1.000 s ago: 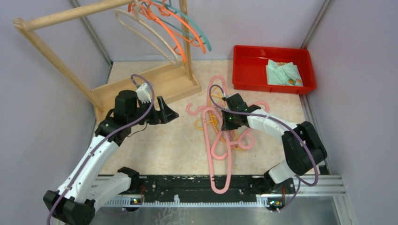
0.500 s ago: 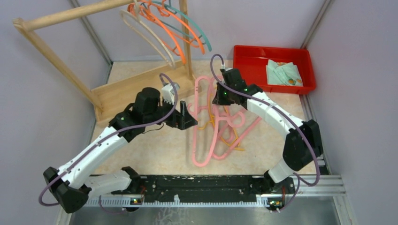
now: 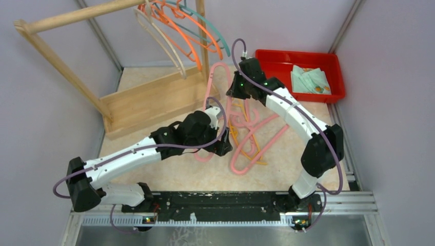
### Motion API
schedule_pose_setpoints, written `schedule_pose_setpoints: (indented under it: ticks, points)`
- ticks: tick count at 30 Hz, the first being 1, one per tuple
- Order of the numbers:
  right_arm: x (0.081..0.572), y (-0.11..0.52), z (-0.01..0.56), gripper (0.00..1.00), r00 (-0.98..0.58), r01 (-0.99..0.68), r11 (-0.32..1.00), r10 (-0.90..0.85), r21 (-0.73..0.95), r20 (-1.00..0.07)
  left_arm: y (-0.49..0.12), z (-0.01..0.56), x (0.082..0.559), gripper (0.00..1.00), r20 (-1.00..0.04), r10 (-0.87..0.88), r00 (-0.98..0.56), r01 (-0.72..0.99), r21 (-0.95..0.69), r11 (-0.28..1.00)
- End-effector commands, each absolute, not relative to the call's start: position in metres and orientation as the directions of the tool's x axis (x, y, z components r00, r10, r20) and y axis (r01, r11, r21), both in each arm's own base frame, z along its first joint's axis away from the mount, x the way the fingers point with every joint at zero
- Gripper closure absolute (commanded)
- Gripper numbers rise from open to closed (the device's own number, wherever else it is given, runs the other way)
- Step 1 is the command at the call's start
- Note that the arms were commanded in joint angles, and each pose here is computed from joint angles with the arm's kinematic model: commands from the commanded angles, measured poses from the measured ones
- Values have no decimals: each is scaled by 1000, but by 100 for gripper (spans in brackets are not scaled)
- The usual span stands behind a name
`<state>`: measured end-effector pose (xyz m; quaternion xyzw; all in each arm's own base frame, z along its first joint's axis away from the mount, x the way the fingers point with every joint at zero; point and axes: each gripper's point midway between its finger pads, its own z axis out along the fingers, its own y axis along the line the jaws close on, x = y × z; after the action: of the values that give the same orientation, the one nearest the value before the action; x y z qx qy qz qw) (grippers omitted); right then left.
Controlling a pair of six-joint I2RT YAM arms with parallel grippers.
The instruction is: Organize the hangers
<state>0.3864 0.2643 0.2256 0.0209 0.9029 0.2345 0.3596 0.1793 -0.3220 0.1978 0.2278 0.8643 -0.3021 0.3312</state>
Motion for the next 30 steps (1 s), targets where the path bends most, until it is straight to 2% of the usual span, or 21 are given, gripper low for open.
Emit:
schedule_pose_setpoints:
  ticks: [1,9,14,16,19,23,26,28,29,30]
  points:
    - [376,266,273,100,-702,-160,857,251,491,-666,-312,195,192,9,-743,158,-651,544,-311,780]
    - [350,258,294,100,-718,-189,840,236,509,-655,-298,157,192,8,-722,238,-649,517,-189,835]
    - [337,256,306,100,-721,-212,827,227,520,-655,-306,156,196,12,-745,214,-632,513,-196,836]
    - [332,256,310,100,-724,-222,819,225,529,-652,-309,157,199,19,-752,214,-623,513,-186,838]
    - [325,259,319,100,-732,-243,798,222,552,-644,-311,154,201,38,-749,226,-622,515,-174,839]
    - [318,258,326,100,-736,-264,791,204,551,-645,-311,147,196,80,-737,234,-634,523,-185,832]
    - [315,252,323,100,-734,-258,808,192,529,-651,-308,151,191,97,-731,221,-646,519,-208,829]
    - [316,242,314,100,-734,-232,835,186,499,-653,-301,154,186,100,-723,213,-657,509,-217,833]
    - [318,235,308,94,-731,-208,854,188,477,-656,-297,156,183,100,-718,211,-663,505,-222,834]
    - [320,226,303,82,-726,-183,870,194,457,-659,-291,154,179,100,-708,209,-675,496,-225,839]
